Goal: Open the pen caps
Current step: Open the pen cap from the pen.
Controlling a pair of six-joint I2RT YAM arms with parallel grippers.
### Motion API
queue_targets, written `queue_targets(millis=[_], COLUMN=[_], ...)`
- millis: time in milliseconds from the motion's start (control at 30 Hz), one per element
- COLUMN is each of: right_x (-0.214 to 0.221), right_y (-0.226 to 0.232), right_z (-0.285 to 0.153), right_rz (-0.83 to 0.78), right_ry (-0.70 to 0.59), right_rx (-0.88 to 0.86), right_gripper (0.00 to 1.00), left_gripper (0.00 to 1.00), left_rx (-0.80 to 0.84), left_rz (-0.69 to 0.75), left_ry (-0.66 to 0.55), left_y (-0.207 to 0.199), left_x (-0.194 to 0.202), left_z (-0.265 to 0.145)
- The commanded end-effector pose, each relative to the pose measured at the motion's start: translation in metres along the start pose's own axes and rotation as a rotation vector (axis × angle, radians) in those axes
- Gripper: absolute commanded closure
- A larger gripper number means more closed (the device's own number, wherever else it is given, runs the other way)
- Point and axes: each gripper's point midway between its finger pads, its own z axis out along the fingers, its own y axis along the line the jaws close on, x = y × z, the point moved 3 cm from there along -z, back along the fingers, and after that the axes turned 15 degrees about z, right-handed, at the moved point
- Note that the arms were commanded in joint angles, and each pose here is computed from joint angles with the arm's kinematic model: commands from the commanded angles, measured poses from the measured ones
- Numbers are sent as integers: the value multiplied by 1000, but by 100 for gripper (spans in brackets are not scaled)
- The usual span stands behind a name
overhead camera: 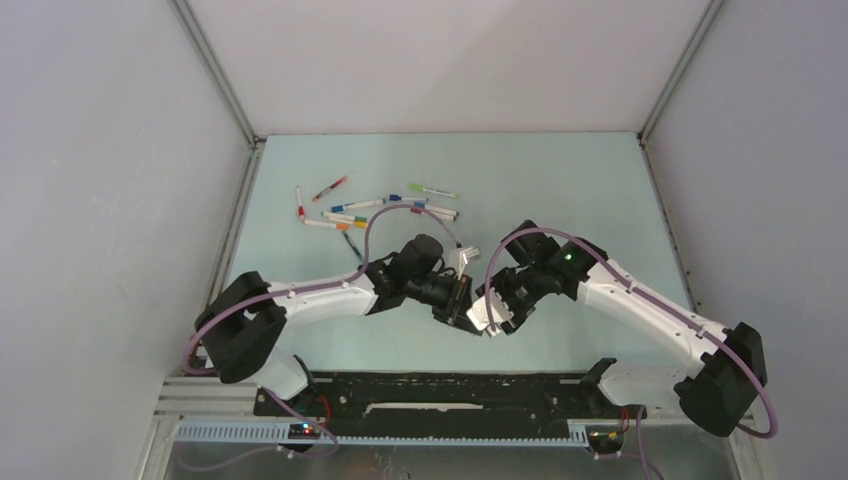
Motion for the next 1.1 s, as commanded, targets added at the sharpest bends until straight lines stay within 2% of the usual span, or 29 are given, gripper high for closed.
queue_targets(millis=[0,167,367,500,767,1067], right_x=[-5,-2,-2,5,41,65], right_y=[-10,-3,1,3,-20,-30], right_z=[-1,4,6,4,-31,-50], right_rz=[-56,-78,-96,-118,-92,-45], right_ry=[20,22,20,55,146,168], right_rx=[28,7,-5,9,180,252], right_gripper=[49,60,88,100,100,100], left_gripper=[100,100,100,100,100,100], left_rx=[67,74,90,115,76,65], left_rz=[73,77,80,81,20,20], left_ry=[-41,-41,-40,-14,149,190], left_y=[-18,-19,-22,-24,-12,-12], left_x=[-22,-21,-20,-13,35,50], left_z=[-1,-2,-3,-5,-11,-18])
